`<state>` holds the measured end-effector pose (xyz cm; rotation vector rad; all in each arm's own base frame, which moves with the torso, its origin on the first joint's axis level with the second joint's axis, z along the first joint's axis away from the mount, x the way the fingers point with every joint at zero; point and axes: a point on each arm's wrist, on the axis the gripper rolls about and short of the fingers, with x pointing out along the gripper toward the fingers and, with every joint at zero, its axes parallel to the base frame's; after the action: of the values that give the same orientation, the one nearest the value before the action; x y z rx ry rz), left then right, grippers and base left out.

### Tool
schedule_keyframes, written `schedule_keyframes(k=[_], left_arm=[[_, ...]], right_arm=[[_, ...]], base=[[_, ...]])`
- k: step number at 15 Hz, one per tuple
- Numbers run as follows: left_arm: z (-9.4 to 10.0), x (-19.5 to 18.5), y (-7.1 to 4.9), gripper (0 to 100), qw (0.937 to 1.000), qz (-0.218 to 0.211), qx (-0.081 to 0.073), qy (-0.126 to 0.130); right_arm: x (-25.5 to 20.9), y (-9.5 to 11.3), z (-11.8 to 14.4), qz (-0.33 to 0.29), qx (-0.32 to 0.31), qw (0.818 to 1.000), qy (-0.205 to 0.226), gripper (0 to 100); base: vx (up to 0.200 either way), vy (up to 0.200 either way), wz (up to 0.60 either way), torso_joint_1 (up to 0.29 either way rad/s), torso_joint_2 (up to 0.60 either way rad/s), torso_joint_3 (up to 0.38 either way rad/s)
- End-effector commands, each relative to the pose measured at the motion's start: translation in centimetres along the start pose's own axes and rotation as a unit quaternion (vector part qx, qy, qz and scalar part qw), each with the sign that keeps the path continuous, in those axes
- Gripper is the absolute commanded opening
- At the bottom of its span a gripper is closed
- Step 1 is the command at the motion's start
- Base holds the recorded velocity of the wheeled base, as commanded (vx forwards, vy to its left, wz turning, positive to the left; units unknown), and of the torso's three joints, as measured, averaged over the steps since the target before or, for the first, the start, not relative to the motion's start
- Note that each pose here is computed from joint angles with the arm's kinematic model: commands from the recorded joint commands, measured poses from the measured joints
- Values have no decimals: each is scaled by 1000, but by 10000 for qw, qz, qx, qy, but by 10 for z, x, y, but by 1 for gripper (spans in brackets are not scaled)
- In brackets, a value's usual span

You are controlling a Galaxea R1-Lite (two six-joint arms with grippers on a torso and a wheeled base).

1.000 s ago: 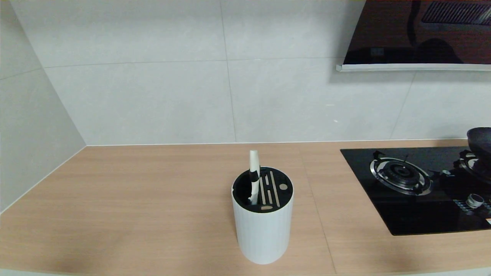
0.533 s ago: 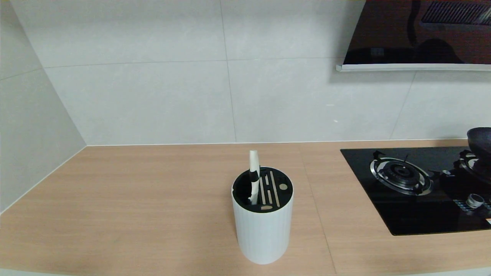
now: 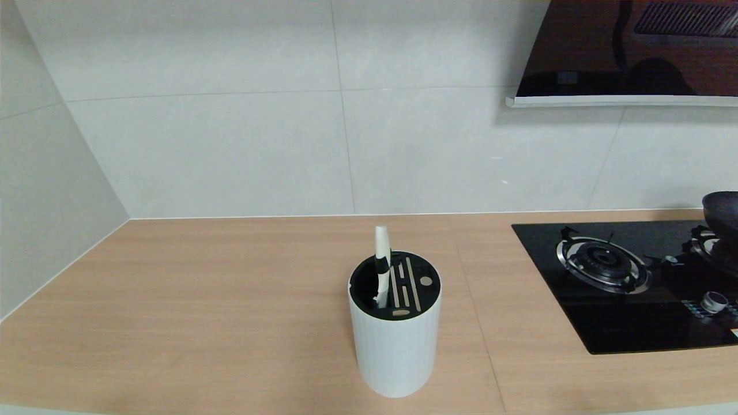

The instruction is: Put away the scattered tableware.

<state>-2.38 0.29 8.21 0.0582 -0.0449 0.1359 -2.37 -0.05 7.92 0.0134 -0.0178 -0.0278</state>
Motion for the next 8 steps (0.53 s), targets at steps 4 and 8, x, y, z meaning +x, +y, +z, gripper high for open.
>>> schedule_keyframes(k=[4,8], left_arm=[[-6,0,-3,100,9979,-494,-341,225],[-6,0,-3,100,9980,-494,-333,224]], right_arm=[[1,0,-3,69,-29,9999,81,100],[1,1,-3,208,-28,9997,83,100]], base=[[0,0,0,0,0,0],[0,0,0,0,0,0]])
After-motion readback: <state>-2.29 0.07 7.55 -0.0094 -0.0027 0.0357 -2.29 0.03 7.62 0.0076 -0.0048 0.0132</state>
